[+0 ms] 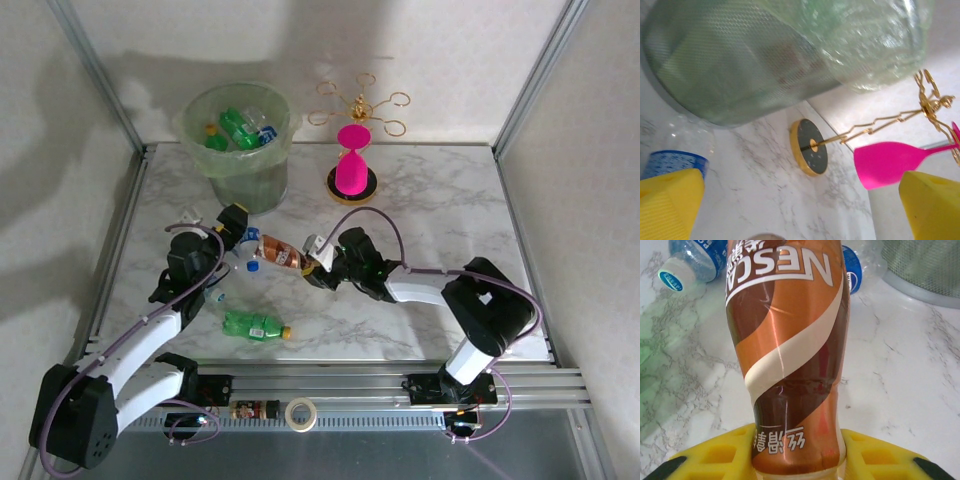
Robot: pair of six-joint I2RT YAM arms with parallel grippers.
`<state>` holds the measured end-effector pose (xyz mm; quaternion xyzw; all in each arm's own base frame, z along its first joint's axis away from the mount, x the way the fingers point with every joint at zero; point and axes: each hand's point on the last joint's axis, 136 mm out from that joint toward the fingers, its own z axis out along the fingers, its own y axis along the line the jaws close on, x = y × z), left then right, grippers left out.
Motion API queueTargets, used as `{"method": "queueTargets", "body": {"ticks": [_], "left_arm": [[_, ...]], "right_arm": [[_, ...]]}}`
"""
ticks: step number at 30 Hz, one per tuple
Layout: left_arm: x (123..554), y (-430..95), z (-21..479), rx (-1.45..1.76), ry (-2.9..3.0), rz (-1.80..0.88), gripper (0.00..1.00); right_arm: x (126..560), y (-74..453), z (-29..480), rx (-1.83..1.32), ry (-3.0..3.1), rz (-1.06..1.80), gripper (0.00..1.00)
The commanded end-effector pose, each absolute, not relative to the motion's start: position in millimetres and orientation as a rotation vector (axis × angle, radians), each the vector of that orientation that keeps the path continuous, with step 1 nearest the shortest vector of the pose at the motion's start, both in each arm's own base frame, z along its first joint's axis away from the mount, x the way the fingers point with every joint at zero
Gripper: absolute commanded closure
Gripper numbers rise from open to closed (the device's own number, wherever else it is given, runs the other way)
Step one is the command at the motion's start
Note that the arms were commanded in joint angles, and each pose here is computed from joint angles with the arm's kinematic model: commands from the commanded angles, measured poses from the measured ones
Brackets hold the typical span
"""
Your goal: Put the plastic bottles in the bin
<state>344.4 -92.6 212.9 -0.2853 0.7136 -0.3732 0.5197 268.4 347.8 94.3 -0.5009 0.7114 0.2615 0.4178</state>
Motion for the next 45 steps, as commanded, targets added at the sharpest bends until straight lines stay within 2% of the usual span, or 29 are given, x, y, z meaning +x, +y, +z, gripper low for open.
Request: {"method": "queueTargets", "body": {"ticks": [1, 10, 16, 27, 31, 36, 38, 43, 45], "left_arm": [[347, -114, 238, -0.648, 1.659, -0.989, 0.01], [341, -148, 224, -0.662, 1.689, -1.052, 0.01], [344, -168, 220, -0.630, 1.719, -1.105, 0.00], [353, -199, 215, -0.567, 1.763, -1.148, 0.01], [355, -203, 211, -0.564, 1.768, -1.167, 0.11], [356, -204, 209, -0.570, 1.762, -1.171, 0.37], [356, -205, 209, -0.568, 1.761, -1.175, 0.43], [355, -205, 210, -0.563, 1.758, -1.174, 0.51], [355, -204, 210, -0.566, 1.756, -1.166, 0.52]], "right_arm": [[276, 344, 110, -1.139, 1.795, 0.660, 0.74], [300, 352, 142, -0.920, 1.855, 0.728, 0.73], [292, 355, 168, -0.880, 1.754, 0.821, 0.73], [279, 365, 180, -0.916, 1.710, 0.907, 0.71], [270, 367, 183, -0.940, 1.682, 0.942, 0.70], [269, 368, 182, -0.942, 1.689, 0.951, 0.70], [269, 368, 182, -0.941, 1.688, 0.951, 0.69], [269, 368, 183, -0.938, 1.688, 0.949, 0.65], [270, 367, 184, -0.929, 1.685, 0.941, 0.60]]}}
